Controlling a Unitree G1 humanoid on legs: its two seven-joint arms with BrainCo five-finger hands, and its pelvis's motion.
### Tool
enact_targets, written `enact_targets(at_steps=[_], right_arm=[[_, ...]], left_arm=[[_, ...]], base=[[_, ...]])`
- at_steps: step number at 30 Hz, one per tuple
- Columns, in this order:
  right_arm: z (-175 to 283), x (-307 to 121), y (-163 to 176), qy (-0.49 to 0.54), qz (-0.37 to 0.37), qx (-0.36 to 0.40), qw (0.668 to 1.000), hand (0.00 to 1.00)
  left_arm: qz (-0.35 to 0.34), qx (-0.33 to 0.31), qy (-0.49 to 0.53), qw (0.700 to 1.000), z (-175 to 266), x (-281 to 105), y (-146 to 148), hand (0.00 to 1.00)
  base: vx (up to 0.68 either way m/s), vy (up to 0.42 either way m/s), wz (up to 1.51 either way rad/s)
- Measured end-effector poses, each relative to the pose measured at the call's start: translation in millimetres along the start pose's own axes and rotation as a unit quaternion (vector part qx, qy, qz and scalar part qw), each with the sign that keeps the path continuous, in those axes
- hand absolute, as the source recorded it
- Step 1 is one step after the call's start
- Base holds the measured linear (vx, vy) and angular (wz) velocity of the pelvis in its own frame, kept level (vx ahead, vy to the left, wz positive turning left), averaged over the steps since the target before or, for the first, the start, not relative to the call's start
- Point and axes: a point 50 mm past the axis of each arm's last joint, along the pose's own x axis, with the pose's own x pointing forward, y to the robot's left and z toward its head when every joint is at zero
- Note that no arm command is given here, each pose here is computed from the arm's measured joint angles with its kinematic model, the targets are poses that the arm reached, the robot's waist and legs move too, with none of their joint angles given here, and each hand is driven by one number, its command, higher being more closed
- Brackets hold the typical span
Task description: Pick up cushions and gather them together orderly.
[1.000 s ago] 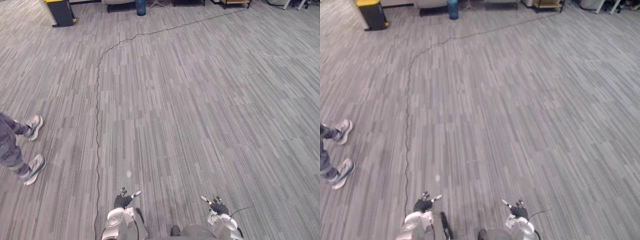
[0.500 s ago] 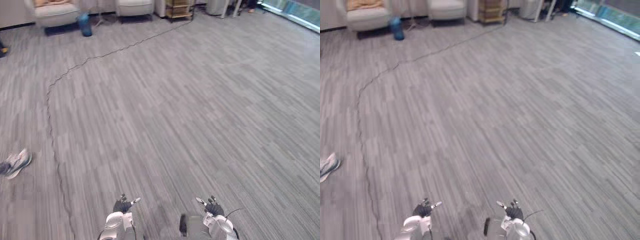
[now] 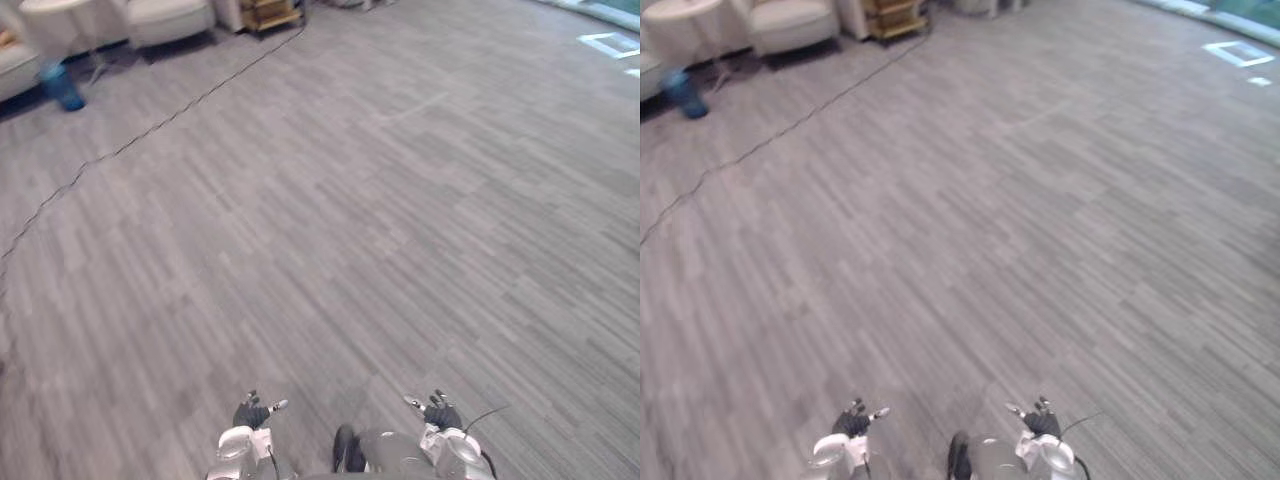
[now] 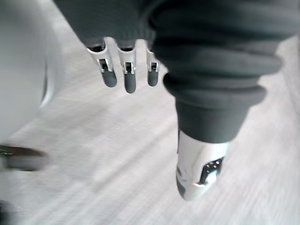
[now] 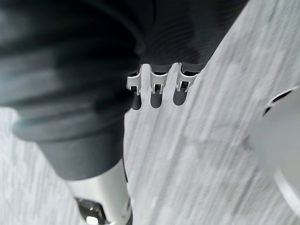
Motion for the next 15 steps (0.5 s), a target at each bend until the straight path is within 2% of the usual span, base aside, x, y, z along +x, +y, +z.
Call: enact_targets(at_steps=[2,6,11,15], right_arm=[[2,1,3,-0.003,0.003,0.000,1.000,0.00],[-2,0,7,0.003,0.007,-0.001,1.000,0.00],[-6,-2,12,0.004,0.016,-0.001,1.000,0.00],[-5,-4,12,-0.006,0.023,-0.023,0.999,0.00]], left_arm=[[-0.001,-0.002,-0.007,1.000,1,-1,-1,0.00],[-0.001,-0.006,-0.023,1.000,6,-1,-3,0.00],[0.020,0.007,-0.007,1.000,2,1,15,0.00],[0.004,0.029,0.018,0.999,-5,2,3,0.00]], base=[[0.52,0.130,-0.92],[0.81,0.332,-1.26],[0.69,0.318,-0.91],[0.67,0.211,-0.58]])
